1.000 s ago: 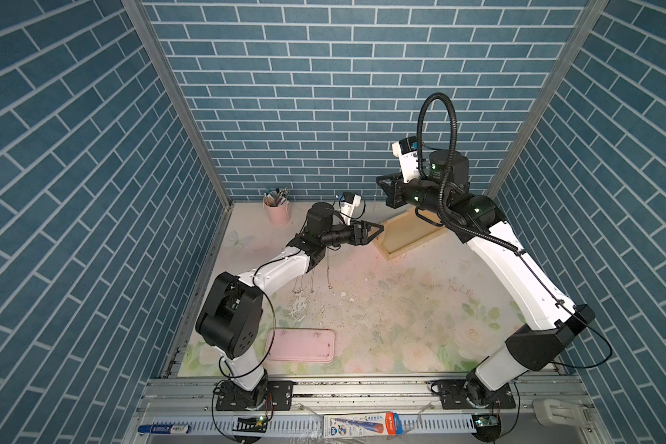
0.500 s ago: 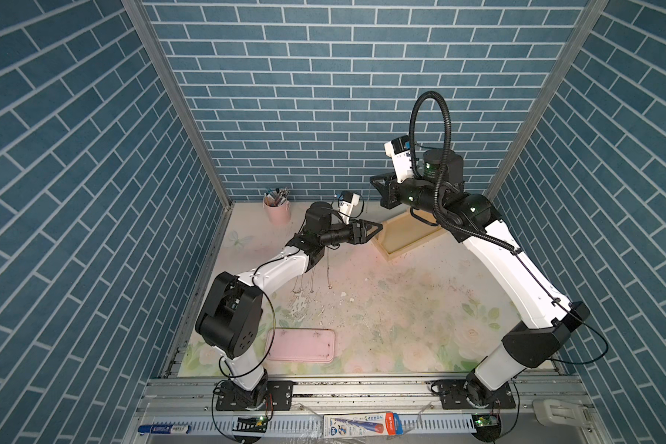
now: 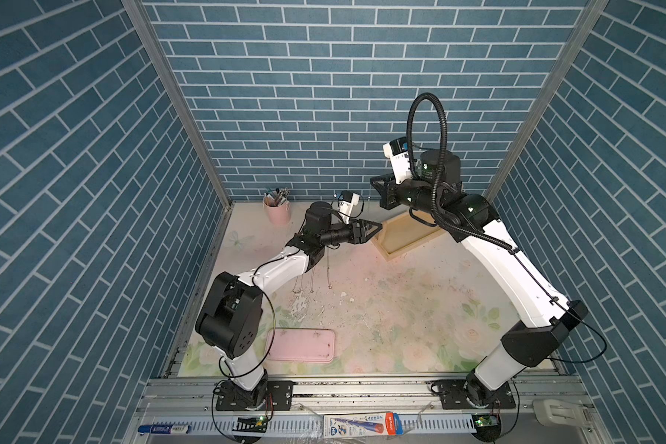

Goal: Take the necklace off the jewelry display stand
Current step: Take off the necklace from the stand, then place the necklace at the center of the board.

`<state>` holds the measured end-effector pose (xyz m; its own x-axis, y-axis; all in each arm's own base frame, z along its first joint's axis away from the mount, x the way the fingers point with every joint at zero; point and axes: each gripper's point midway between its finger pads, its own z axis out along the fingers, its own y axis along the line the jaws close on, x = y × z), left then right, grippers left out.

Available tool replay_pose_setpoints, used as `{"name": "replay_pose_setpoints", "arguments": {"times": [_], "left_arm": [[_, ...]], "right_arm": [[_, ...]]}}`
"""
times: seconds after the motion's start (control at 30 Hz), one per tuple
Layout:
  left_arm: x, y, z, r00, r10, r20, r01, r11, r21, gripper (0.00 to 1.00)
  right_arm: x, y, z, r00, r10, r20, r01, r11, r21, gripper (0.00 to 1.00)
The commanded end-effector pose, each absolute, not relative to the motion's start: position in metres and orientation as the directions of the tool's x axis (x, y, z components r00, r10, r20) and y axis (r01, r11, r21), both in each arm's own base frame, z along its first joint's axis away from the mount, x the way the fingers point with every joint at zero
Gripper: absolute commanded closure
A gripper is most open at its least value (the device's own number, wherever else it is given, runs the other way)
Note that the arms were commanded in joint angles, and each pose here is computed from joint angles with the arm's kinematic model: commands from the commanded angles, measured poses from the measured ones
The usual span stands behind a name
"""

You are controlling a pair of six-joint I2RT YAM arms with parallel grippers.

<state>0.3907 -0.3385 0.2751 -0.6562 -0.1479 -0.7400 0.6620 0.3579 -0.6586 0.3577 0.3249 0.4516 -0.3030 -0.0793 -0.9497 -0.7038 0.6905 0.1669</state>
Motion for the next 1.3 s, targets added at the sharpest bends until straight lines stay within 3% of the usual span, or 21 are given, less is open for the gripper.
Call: {"name": "replay_pose_setpoints", "arguments": {"times": [0.0, 1.27], "left_arm": [[0.393, -0.337, 0.285, -0.629, -0.161, -0.76, 0.684, 0.35, -0.64, 0.39], [0.394, -0.335, 0.279, -0.637, -0.162, -0.754, 0.671, 0.365, -0.645, 0.56]], "right_arm": [[0.352, 0.321, 0.469, -0.252, -0.083, -0.964, -0.711, 0.692, 0.126, 1.0], [0.352, 0.306, 0.487, -0.19, -0.1, -0.977, -0.677, 0.733, 0.057, 1.0]]}}
